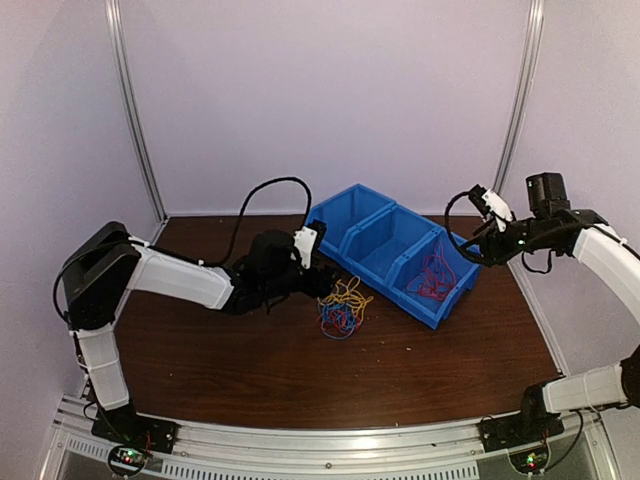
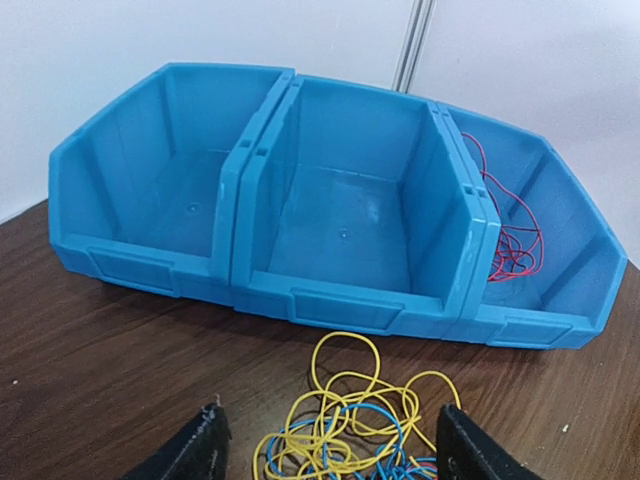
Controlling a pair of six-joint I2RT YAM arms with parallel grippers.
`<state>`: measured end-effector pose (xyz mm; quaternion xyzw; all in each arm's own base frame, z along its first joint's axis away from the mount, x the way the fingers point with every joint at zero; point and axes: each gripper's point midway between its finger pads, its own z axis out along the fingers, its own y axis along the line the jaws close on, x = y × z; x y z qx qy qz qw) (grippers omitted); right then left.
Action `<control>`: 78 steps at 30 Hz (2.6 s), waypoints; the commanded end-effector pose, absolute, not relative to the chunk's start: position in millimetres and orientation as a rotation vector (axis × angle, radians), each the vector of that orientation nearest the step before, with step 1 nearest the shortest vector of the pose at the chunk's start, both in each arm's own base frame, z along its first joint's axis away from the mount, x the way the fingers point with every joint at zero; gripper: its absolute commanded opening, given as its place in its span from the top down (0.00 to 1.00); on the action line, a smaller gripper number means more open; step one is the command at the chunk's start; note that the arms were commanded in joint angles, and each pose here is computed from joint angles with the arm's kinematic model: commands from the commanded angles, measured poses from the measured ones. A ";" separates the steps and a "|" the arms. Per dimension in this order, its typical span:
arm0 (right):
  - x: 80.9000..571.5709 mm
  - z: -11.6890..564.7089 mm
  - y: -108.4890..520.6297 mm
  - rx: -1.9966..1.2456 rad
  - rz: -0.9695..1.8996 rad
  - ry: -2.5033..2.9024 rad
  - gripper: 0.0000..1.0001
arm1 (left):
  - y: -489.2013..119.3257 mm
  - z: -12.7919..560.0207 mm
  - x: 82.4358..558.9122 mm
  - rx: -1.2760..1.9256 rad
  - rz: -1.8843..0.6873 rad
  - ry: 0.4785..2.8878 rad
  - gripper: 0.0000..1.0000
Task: Untangle the cables
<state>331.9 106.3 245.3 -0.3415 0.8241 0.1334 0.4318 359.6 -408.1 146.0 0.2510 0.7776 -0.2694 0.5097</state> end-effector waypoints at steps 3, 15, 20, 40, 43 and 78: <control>300.7 236.3 146.0 -1.045 0.441 1.950 0.41 | -429.0 118.0 372.8 0.652 -0.775 1.912 0.32; 277.2 182.7 244.1 -1.483 0.413 1.915 0.51 | -403.6 69.9 326.2 0.676 -0.924 1.997 0.65; 270.0 165.8 296.8 -1.633 0.427 1.842 0.57 | -371.4 64.3 287.7 0.635 -0.990 2.038 0.74; 260.3 107.0 432.2 -1.814 0.366 1.696 0.73 | -274.4 117.5 252.7 0.421 -0.767 2.048 0.51; 267.0 101.4 436.3 -1.804 0.347 1.714 0.74 | -268.5 126.6 255.2 0.406 -0.737 2.023 0.50; 276.3 106.0 435.9 -1.756 0.319 1.787 0.93 | -275.6 131.6 263.7 0.444 -0.708 1.981 0.49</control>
